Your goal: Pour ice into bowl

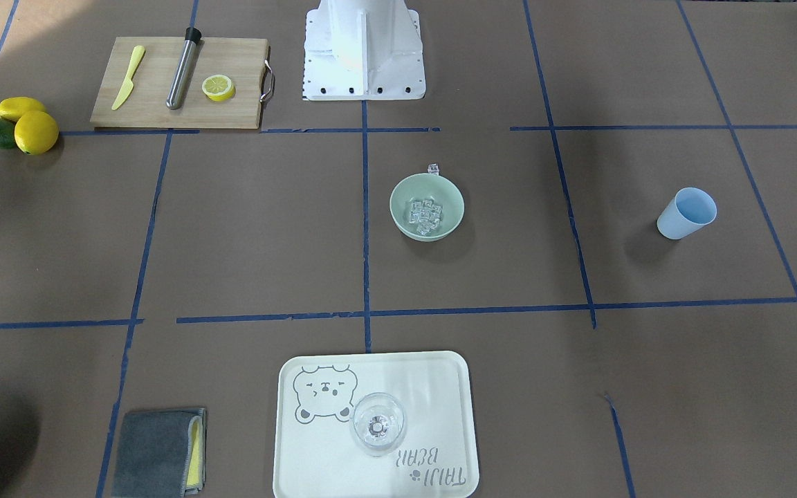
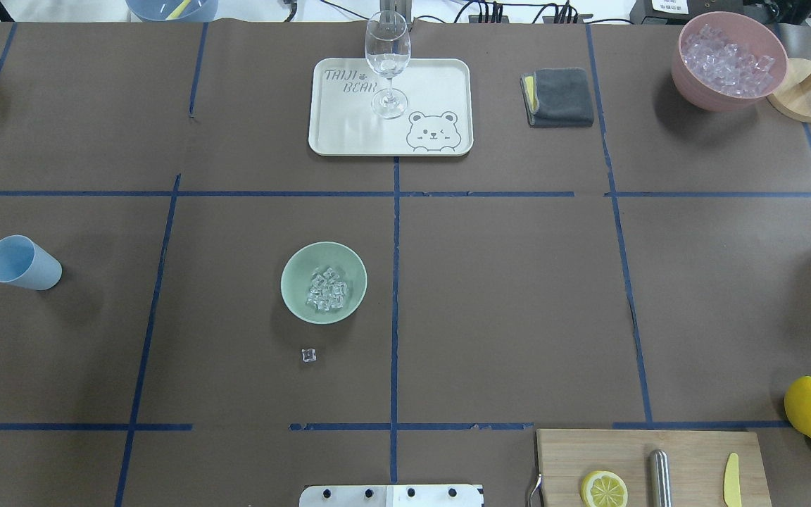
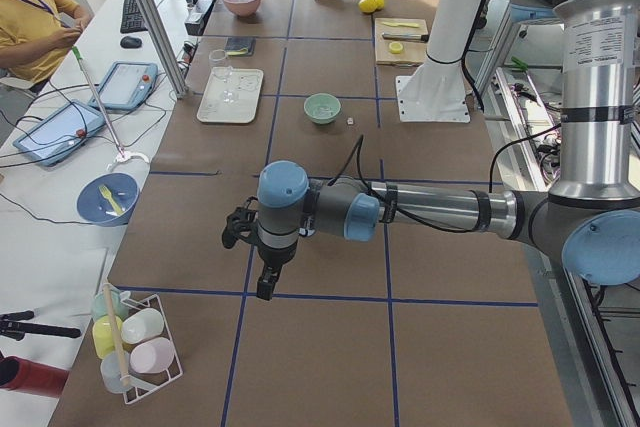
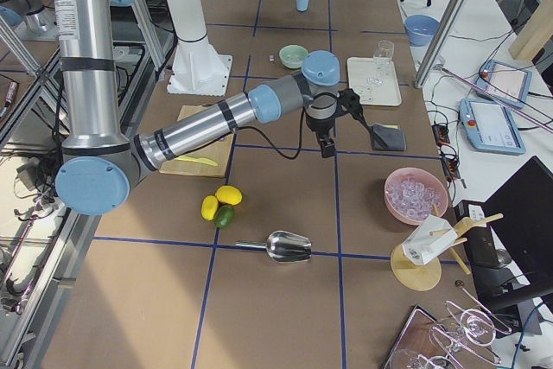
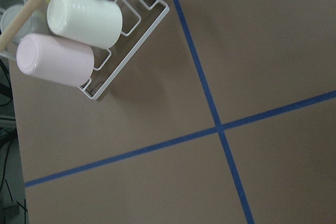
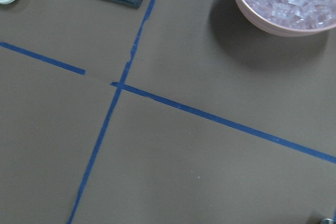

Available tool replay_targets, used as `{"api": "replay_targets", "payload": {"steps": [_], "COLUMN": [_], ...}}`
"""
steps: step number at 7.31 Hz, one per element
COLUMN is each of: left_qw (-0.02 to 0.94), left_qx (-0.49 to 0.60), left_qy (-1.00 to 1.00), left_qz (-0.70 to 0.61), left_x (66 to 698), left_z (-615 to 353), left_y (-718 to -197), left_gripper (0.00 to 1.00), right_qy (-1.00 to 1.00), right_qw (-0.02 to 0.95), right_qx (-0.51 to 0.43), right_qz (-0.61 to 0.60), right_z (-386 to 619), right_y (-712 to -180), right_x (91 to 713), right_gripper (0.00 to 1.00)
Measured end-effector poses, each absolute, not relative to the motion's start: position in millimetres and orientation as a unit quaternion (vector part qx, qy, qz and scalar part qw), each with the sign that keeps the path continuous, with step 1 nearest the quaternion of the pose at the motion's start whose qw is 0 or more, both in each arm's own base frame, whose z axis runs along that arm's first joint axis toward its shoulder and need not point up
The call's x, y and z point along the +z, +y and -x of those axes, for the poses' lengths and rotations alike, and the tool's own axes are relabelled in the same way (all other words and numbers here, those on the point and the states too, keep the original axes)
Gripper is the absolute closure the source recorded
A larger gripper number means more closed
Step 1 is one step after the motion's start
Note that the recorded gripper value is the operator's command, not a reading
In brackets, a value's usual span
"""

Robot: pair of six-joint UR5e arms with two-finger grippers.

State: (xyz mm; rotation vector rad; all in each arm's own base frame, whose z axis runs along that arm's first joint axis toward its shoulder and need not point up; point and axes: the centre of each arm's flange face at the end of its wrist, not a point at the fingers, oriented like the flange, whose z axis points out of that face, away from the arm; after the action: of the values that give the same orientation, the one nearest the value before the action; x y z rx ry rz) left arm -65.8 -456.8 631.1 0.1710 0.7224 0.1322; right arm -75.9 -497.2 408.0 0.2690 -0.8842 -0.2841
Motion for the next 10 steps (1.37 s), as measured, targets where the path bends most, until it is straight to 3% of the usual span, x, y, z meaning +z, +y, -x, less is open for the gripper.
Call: {"api": "replay_targets", "payload": {"steps": [2,5,10], "left_qw": [0.918,0.915,0.914], "left_qx": [0.055,0.06,0.065], "left_qy": [0.386,0.391,0.391], "left_qz": [-0.064,-0.073,-0.083], "left_x": [642.2,633.4,625.1], "left_z": [63.9,63.2,62.6], "left_y": [-445.0,-446.9,-452.7], "left_gripper": [0.0,0.0,0.0], "right_qy": [-0.457,-0.499,-0.45], "right_qw": [0.865,0.856,0.889], "right_qx": [-0.159,-0.097,0.01], "right_qz": [-0.131,-0.091,-0.089], "right_z": [160.0,301.2,554.7], "right_y": [-506.1,-469.5,-427.6], "right_x": [327.2,204.6,99.5], "right_gripper": [0.0,0.0,0.0]}}
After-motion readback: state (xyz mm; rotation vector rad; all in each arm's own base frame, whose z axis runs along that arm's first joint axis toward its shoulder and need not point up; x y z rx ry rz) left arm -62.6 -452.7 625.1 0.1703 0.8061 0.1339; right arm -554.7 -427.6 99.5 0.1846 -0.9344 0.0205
